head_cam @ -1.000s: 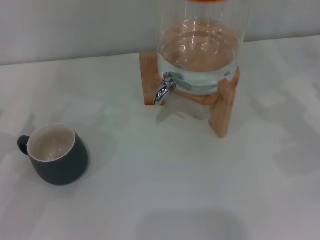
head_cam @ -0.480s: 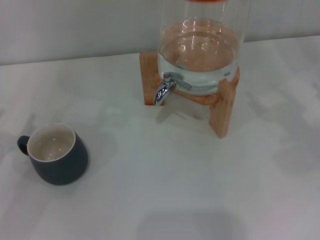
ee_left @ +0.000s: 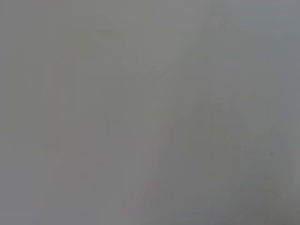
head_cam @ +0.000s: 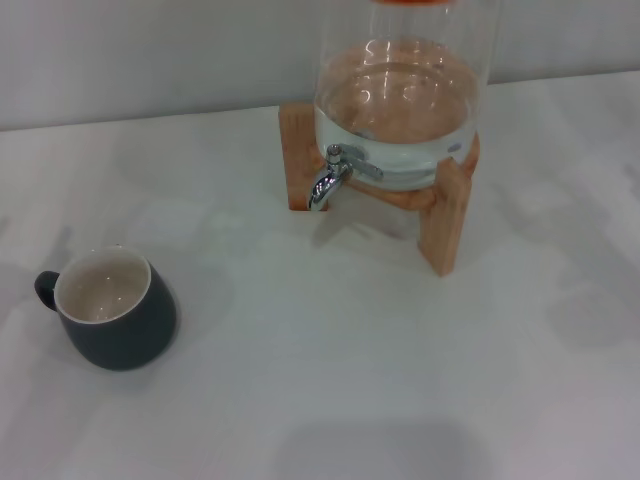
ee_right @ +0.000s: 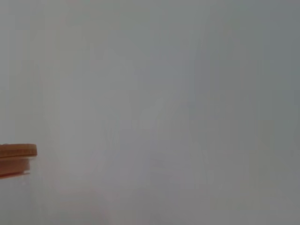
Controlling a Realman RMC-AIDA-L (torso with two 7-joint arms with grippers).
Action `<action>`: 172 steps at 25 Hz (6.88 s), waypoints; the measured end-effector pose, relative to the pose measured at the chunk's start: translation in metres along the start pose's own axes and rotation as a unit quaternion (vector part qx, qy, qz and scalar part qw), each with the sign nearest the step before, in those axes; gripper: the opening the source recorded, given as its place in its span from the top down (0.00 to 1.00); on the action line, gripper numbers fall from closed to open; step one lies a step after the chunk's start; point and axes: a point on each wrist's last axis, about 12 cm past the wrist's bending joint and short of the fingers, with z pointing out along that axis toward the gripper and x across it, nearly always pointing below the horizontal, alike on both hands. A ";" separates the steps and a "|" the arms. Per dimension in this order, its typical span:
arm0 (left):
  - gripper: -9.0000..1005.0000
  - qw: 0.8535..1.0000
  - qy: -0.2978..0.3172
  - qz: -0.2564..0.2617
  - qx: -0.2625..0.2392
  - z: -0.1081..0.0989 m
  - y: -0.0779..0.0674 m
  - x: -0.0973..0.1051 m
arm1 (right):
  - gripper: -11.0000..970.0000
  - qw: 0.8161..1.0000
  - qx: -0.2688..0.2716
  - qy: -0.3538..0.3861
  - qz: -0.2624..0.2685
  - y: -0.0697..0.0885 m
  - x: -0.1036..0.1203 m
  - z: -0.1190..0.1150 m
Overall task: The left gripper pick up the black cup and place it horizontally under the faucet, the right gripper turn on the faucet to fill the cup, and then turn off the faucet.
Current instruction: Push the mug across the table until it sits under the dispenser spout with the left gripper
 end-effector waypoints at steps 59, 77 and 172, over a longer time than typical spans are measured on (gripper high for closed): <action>0.11 0.999 0.010 -0.032 -0.034 -0.040 -0.004 0.022 | 0.30 1.000 0.004 0.003 0.000 -0.002 0.000 0.001; 0.11 0.998 0.047 -0.011 -0.050 -0.058 -0.014 0.047 | 0.30 1.000 0.005 0.004 0.001 -0.001 0.001 0.000; 0.11 0.981 0.184 0.056 -0.036 -0.037 -0.012 0.075 | 0.30 1.000 0.011 -0.002 0.002 -0.003 -0.001 0.004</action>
